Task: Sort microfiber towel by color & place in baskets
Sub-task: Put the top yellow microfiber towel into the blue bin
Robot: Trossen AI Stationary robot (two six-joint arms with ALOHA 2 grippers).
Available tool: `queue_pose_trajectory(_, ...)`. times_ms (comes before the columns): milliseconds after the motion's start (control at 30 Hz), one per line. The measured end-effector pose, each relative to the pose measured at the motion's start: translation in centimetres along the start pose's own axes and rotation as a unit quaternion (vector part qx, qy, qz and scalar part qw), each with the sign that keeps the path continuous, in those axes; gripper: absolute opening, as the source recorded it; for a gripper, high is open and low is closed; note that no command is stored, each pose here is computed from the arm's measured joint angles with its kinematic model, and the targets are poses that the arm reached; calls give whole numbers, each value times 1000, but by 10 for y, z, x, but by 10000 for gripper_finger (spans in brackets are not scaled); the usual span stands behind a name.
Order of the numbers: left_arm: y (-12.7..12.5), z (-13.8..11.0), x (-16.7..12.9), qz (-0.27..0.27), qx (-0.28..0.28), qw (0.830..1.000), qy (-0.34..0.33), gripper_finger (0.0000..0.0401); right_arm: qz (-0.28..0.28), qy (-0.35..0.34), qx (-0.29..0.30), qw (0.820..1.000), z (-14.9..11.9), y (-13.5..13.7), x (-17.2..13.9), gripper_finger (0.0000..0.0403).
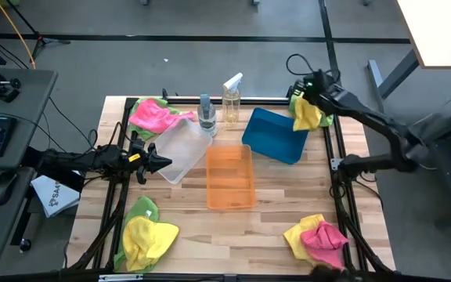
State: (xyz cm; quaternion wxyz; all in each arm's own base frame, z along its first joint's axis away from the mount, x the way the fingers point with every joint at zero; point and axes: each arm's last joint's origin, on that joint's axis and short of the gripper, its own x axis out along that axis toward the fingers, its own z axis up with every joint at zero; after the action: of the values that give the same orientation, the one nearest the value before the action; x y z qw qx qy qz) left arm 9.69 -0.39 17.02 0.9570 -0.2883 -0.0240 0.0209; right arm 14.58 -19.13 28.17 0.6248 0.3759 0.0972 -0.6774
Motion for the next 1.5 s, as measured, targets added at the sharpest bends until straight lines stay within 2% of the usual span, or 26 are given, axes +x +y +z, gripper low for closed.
queue_pose_trajectory(167,0,0,0,0,0,1000,0,1,146,-19,-11,989,4,-2,-68,4)
queue_pose_trajectory(300,0,0,0,0,0,1000,0,1,265,-31,-39,963,-1,-1,-110,3)
queue_pose_trajectory(400,0,0,0,0,0,1000,0,1,320,-23,-77,944,-12,5,-127,3)
queue_pose_trajectory(467,0,0,0,0,0,1000,0,1,323,-15,-109,940,-23,11,-130,2)
queue_pose_trajectory(567,0,0,0,0,0,1000,0,1,279,-38,-126,951,-47,19,-123,2)
queue_pose_trajectory(700,0,0,0,0,0,1000,0,1,211,-128,-81,966,-85,33,-102,1)
queue_pose_trajectory(800,0,0,0,0,0,1000,0,1,198,-144,-36,969,-115,40,-81,1)
queue_pose_trajectory(867,0,0,0,0,0,1000,0,1,205,-130,-28,970,-131,45,-70,1)
queue_pose_trajectory(1000,0,0,0,0,0,1000,0,1,208,-96,-54,972,-157,49,-61,1)
queue_pose_trajectory(1167,0,0,0,0,0,1000,0,1,192,-50,-132,971,-173,43,-56,0)
queue_pose_trajectory(1267,0,0,0,0,0,1000,0,1,198,32,-90,975,-176,38,-54,0)
queue_pose_trajectory(1333,0,0,0,0,0,1000,0,1,234,93,-90,964,-179,41,-57,0)
queue_pose_trajectory(1400,0,0,0,0,0,1000,0,1,276,142,-118,943,-184,44,-64,0)
queue_pose_trajectory(1433,0,0,0,0,0,1000,0,1,292,155,-127,935,-186,45,-66,0)
queue_pose_trajectory(1500,0,0,0,0,0,1000,0,1,299,161,-135,931,-188,46,-70,0)
